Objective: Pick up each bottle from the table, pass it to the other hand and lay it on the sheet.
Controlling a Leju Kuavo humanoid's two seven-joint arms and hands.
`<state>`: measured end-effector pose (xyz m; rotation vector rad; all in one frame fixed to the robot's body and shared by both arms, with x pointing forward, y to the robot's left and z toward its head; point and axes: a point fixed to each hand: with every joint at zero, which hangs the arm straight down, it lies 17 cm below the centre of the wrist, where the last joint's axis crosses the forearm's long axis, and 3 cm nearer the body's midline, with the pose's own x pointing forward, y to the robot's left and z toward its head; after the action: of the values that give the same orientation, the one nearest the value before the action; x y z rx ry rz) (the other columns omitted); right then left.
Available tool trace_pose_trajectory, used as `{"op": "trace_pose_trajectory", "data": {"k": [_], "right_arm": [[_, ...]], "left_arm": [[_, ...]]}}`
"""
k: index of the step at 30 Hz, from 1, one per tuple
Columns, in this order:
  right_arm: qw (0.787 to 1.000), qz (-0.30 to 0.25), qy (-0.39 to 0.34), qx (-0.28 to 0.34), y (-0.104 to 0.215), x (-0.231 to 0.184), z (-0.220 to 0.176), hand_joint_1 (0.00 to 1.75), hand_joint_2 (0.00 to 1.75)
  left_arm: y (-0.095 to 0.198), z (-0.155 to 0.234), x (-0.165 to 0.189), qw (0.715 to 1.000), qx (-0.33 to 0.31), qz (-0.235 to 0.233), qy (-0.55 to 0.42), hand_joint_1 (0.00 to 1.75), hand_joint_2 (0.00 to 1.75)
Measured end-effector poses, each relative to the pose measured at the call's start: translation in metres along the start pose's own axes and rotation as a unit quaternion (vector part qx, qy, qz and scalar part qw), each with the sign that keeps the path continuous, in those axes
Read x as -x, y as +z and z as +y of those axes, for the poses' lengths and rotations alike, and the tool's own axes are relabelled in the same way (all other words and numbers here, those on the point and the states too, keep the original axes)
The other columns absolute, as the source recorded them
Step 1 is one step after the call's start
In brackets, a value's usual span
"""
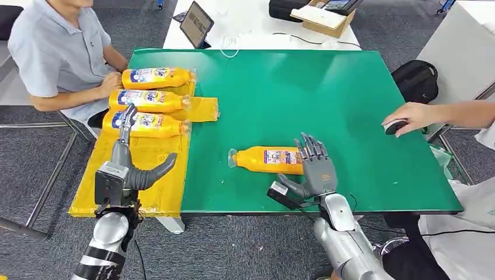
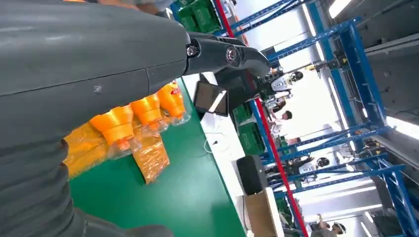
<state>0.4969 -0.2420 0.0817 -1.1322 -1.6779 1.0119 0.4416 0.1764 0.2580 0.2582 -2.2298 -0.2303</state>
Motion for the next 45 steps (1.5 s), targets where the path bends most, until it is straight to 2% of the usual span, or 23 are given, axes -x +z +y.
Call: {"op": "trace_pose_trajectory", "data": {"k": [9, 10, 14, 21, 35, 36, 37, 38, 41, 45], "right_arm": [[0.999, 0.019, -0.009, -0.027, -0.003, 0.007, 0.017, 0.00, 0.00], [0.999, 0.022, -0.010, -0.029, -0.004, 0.008, 0.018, 0.00, 1.75], [0.997, 0.039, -0.004, -0.068, -0.004, 0.014, 0.034, 0.00, 1.75], [0.990, 0.031, 0.011, -0.135, -0.020, 0.020, 0.048, 0.00, 1.75], [0.982, 0.017, 0.031, -0.185, -0.025, 0.031, 0.057, 0.00, 1.75], [0.981, 0.018, 0.020, -0.190, -0.025, 0.031, 0.058, 0.44, 1.75], [0.980, 0.019, 0.000, -0.200, -0.023, 0.029, 0.061, 1.38, 1.75], [0.976, 0.021, -0.031, -0.214, -0.021, 0.027, 0.066, 1.52, 1.75], [0.969, 0.015, -0.088, -0.230, -0.019, 0.020, 0.070, 1.52, 1.75], [0.969, 0.010, -0.093, -0.228, -0.019, 0.020, 0.068, 1.52, 1.75]], "left_arm": [[-0.002, -0.002, 0.000, 1.000, 0.002, -0.001, -0.020, 0.00, 1.75], [-0.002, -0.003, 0.000, 1.000, 0.003, -0.001, -0.020, 0.00, 1.75], [-0.003, -0.010, 0.000, 1.000, 0.014, 0.003, -0.013, 0.00, 1.75], [-0.013, -0.027, 0.002, 0.999, 0.037, 0.003, 0.010, 0.00, 1.75], [-0.020, -0.032, 0.002, 0.999, 0.050, 0.005, 0.021, 0.00, 1.75], [-0.019, -0.033, 0.003, 0.998, 0.053, 0.007, 0.026, 0.00, 1.75], [-0.019, -0.034, 0.003, 0.998, 0.055, 0.009, 0.033, 0.00, 1.75], [-0.020, -0.036, 0.004, 0.998, 0.057, 0.011, 0.040, 0.00, 1.75], [-0.023, -0.040, 0.004, 0.996, 0.066, 0.010, 0.053, 0.00, 1.75], [-0.027, -0.043, 0.005, 0.996, 0.071, 0.009, 0.054, 0.00, 1.75]]}}
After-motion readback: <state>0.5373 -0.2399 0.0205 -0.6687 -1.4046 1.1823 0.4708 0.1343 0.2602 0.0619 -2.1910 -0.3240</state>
